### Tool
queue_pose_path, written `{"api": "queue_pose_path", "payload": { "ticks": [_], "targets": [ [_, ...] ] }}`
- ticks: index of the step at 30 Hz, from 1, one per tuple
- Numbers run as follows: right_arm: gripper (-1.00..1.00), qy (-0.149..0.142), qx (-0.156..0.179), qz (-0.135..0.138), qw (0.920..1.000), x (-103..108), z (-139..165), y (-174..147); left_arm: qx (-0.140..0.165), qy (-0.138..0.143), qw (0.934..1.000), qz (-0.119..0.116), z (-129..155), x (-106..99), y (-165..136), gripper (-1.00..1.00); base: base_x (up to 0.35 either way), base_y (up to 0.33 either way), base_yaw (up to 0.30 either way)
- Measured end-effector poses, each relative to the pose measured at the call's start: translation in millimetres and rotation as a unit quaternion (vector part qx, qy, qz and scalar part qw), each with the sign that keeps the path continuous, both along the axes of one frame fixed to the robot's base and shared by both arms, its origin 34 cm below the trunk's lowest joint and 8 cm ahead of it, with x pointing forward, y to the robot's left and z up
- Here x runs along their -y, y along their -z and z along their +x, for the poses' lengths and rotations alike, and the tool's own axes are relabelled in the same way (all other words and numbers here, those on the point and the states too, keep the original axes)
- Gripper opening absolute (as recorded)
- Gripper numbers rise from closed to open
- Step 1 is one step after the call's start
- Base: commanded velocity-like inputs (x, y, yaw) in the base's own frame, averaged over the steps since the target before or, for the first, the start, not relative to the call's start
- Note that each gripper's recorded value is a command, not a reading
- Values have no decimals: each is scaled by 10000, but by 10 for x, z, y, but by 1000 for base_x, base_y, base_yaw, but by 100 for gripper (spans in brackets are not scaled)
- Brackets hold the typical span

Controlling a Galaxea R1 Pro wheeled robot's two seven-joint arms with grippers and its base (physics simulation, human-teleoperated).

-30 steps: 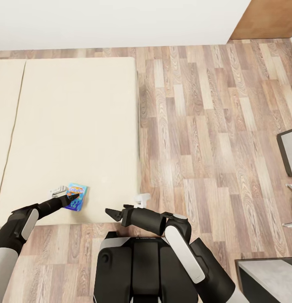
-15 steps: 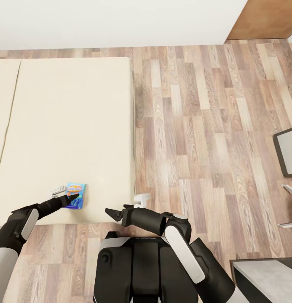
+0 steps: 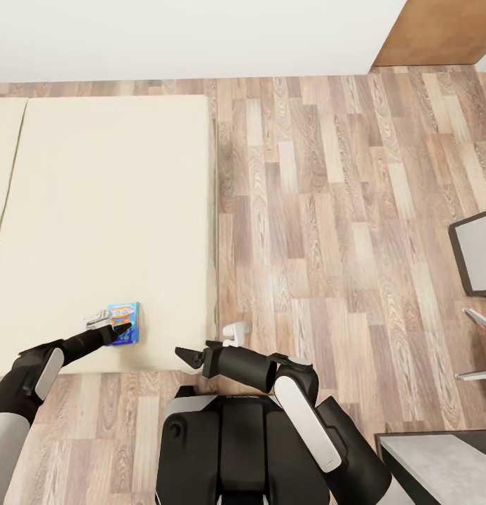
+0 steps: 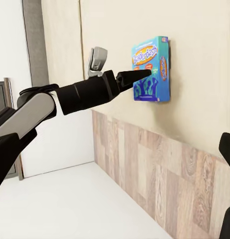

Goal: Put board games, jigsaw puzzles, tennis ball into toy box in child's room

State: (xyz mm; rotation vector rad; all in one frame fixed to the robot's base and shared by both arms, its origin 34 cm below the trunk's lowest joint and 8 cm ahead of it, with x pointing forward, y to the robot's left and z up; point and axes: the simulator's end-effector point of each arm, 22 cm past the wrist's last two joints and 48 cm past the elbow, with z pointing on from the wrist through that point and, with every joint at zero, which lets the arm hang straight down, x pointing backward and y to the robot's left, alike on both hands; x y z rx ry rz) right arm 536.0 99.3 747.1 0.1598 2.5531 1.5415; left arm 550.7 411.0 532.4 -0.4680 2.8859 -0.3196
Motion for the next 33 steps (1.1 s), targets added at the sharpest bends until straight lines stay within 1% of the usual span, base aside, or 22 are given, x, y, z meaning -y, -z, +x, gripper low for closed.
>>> {"api": "queue_pose_path", "payload": {
  "ticks": [8, 15, 19, 33],
  "targets": [
    [100, 0, 0, 0, 10000, 0, 0, 0, 1, -3, 10000, 1, 1, -2, -1, 100, 0, -33, 0],
    [100, 0, -2, 1, 10000, 0, -1, 1, 4, -12, 10000, 0, 2, -6, -2, 100, 0, -163, 0],
    [100, 0, -3, 0, 10000, 0, -2, 2, 7, -16, 10000, 4, 4, -13, -4, 100, 0, -62, 0],
    [100, -2, -6, -2, 10000, 0, -4, 5, 11, -22, 10000, 11, 7, -28, -9, 100, 0, 28, 0]
  ]
}}
